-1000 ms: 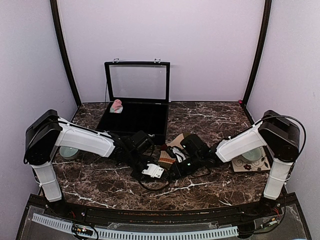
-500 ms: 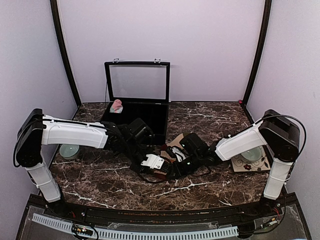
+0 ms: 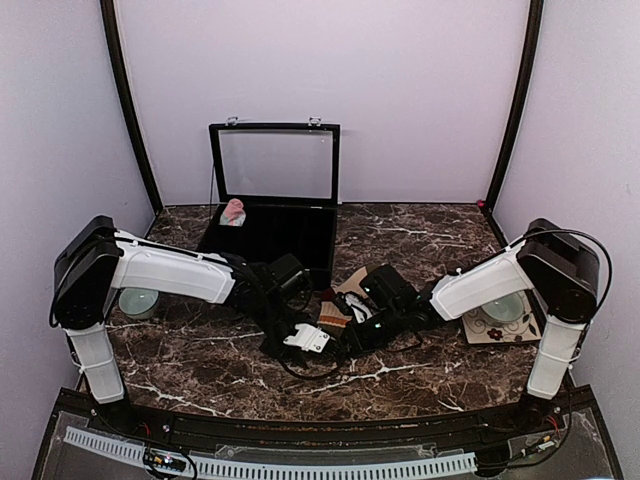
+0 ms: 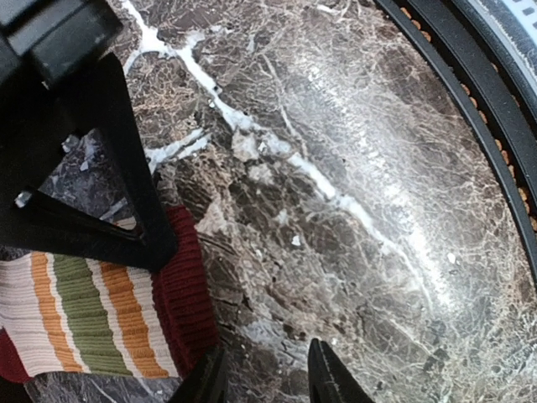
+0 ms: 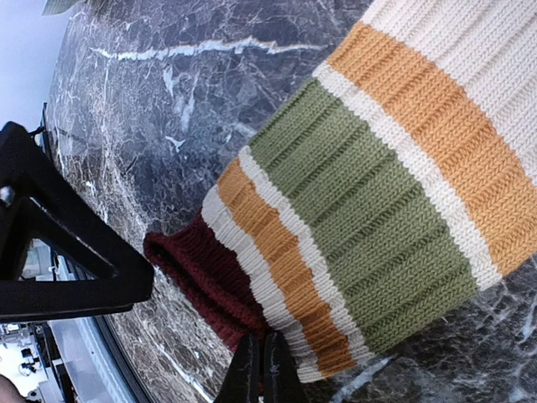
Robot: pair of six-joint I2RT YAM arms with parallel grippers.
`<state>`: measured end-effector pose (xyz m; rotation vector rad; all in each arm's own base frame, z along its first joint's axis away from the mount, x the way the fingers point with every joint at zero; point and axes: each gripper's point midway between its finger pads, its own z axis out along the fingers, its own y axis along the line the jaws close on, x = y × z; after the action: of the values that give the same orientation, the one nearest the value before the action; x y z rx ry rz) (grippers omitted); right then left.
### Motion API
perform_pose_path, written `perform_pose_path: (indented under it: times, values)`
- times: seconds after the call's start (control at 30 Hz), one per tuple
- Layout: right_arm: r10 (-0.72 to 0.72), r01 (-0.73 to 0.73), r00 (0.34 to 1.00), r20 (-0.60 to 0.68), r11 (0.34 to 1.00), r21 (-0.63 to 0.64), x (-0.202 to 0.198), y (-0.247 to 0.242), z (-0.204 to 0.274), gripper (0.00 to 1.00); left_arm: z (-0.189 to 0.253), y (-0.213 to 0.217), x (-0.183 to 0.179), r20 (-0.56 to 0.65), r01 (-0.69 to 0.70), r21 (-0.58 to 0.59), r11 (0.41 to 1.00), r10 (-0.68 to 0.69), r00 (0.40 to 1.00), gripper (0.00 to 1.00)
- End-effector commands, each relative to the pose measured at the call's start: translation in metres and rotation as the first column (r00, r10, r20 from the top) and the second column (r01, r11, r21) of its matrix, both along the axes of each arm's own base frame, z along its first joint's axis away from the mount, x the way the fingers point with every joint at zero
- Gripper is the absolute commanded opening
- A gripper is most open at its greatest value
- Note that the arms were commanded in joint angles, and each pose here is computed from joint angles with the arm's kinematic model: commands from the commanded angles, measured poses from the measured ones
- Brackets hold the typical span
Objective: Roll the socks
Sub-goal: Roll the sock at the center of the board.
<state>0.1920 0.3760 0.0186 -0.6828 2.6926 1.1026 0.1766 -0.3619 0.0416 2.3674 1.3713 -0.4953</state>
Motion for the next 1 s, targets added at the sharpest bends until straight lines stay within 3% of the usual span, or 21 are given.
perform_pose_path:
  times: [0.0, 0.27, 0.57, 0.97]
  values:
    - [-0.042, 0.029, 0.996, -0.08, 0.988, -0.151, -0.01, -0.029, -0.036, 0.0, 0.0, -0.01, 0.007, 0.028, 0.011, -0.011, 1.0, -0.011, 1.0, 0.35]
    - [-0.037, 0.024, 0.996, -0.086, 0.989, -0.142, -0.012, -0.029, -0.036, 0.0, 0.005, -0.014, 0.013, 0.05, -0.008, -0.035, 0.999, 0.01, 0.999, 0.34]
    - [-0.046, 0.033, 0.995, -0.088, 0.99, -0.139, -0.012, -0.032, -0.036, 0.0, 0.036, -0.017, -0.003, -0.012, 0.008, -0.106, 0.994, -0.009, 1.0, 0.34]
    - [-0.05, 0.037, 0.994, -0.093, 0.99, -0.132, -0.013, -0.032, -0.035, 0.0, 0.0, -0.016, 0.019, 0.049, -0.028, -0.05, 0.998, 0.03, 0.998, 0.31]
